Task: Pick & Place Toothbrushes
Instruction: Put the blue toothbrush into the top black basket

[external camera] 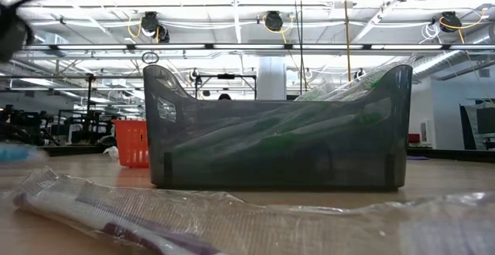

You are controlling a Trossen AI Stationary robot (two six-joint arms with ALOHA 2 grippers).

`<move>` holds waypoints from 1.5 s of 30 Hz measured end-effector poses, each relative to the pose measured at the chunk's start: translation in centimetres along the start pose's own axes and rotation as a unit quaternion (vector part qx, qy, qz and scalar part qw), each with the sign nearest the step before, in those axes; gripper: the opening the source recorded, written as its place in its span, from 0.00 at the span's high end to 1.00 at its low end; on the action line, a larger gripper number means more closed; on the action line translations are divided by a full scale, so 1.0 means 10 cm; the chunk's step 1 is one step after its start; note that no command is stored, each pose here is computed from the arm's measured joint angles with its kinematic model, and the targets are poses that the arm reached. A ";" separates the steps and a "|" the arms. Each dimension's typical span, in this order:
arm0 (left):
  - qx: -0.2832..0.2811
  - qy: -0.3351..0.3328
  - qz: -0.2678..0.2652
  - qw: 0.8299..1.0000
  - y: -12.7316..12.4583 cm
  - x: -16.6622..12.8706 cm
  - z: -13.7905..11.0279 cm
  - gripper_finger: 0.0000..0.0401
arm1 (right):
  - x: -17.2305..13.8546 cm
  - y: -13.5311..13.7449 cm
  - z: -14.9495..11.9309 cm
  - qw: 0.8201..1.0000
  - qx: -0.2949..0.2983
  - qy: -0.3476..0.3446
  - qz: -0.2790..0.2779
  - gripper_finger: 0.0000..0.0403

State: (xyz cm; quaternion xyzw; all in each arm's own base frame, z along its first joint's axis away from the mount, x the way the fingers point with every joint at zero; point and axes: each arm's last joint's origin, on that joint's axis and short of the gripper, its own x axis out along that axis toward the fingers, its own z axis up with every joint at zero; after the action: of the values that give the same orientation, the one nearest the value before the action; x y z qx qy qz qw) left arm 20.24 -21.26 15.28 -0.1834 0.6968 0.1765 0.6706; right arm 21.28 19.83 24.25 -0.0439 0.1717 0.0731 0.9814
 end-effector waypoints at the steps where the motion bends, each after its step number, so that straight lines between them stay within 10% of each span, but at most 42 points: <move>1: 0.003 -0.014 -0.005 1.000 -0.03 -0.04 0.00 0.98 | 0.00 0.00 0.00 1.000 0.000 0.000 0.000 0.81; 11: 0.030 -0.174 -0.005 0.984 -0.31 -0.63 -0.01 0.99 | 0.00 0.00 0.00 1.000 0.001 -0.001 0.000 0.81; 24: 0.068 -0.415 -0.026 0.907 -0.53 -1.15 0.39 0.99 | 0.16 -0.18 0.22 0.996 0.012 -0.084 0.014 0.81; 36: 0.105 -0.521 -0.050 0.845 -0.56 -1.41 1.07 0.97 | 0.53 -0.40 0.24 0.989 0.013 -0.142 0.042 0.76; 45: 0.109 -0.535 -0.055 0.836 -0.51 -1.47 1.25 0.97 | 0.54 -0.53 0.34 0.982 0.016 -0.183 0.044 0.62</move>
State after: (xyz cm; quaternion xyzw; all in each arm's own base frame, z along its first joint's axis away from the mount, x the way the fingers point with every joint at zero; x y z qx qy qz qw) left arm 34.12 -19.27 29.46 -0.0247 0.2327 0.1328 0.9631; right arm 28.24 15.71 25.92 -0.0066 -0.0079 0.1206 0.9926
